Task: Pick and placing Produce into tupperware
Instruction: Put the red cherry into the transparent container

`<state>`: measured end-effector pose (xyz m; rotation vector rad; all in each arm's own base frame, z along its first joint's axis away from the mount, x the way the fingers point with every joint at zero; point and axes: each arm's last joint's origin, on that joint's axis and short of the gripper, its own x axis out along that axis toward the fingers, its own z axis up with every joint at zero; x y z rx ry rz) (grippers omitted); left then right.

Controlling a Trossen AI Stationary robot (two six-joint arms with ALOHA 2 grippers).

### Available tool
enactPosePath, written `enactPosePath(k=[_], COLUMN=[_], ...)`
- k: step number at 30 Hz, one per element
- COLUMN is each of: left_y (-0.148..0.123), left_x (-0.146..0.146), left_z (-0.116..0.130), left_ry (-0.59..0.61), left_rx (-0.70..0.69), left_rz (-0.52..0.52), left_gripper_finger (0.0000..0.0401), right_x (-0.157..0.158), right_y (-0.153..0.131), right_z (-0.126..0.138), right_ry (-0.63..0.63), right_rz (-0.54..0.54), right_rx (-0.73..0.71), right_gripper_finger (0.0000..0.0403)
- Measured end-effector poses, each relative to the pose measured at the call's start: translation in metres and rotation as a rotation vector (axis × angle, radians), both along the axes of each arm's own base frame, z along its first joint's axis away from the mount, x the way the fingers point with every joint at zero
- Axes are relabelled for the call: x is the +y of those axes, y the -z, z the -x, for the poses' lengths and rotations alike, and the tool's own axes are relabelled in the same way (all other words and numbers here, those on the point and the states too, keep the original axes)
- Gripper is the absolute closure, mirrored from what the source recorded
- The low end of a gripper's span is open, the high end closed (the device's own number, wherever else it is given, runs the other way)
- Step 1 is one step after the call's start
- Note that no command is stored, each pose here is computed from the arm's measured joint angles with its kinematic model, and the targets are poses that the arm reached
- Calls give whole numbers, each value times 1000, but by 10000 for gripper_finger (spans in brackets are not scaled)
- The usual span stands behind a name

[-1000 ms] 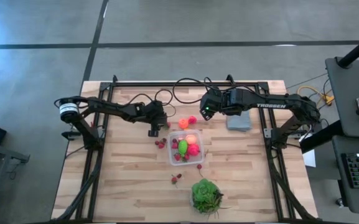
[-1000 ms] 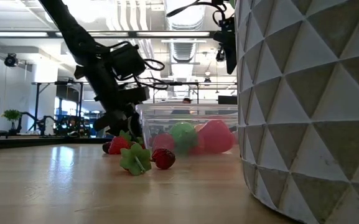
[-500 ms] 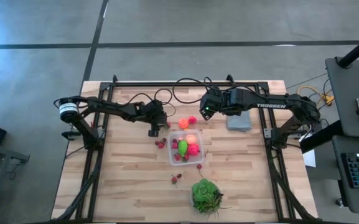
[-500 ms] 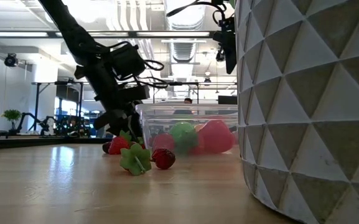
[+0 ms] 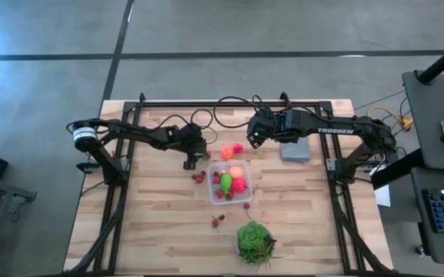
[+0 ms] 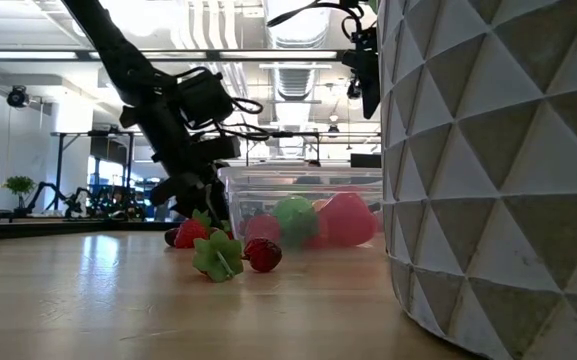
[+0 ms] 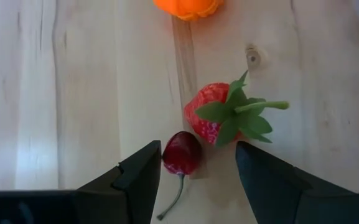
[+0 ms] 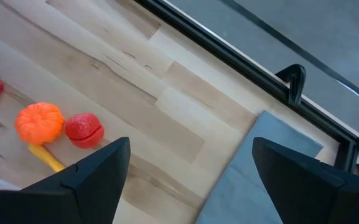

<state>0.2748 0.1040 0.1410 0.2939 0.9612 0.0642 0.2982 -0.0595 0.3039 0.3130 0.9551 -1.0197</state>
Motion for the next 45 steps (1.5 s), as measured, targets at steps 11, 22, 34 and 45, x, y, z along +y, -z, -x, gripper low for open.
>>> enactPosePath(k=[11,22,34,45], left_y=[0,0,0,0], left_x=[16,14,17,17], left_z=[6,6,7,7], left_ry=[-92,-98,-139,-135], left_rx=[-28,-51,-64,-65], left_rz=[77,149,195,200], left_gripper_finger=[208,208,208,210], right_x=[0,0,0,0], right_y=[0,5,9,10], right_z=[0,0,0,0], right_ry=[-3,-2,0,-1], right_rz=[1,-1,-2,-1], right_rx=[3,9,9,7], right_gripper_finger=[75,76,76,76])
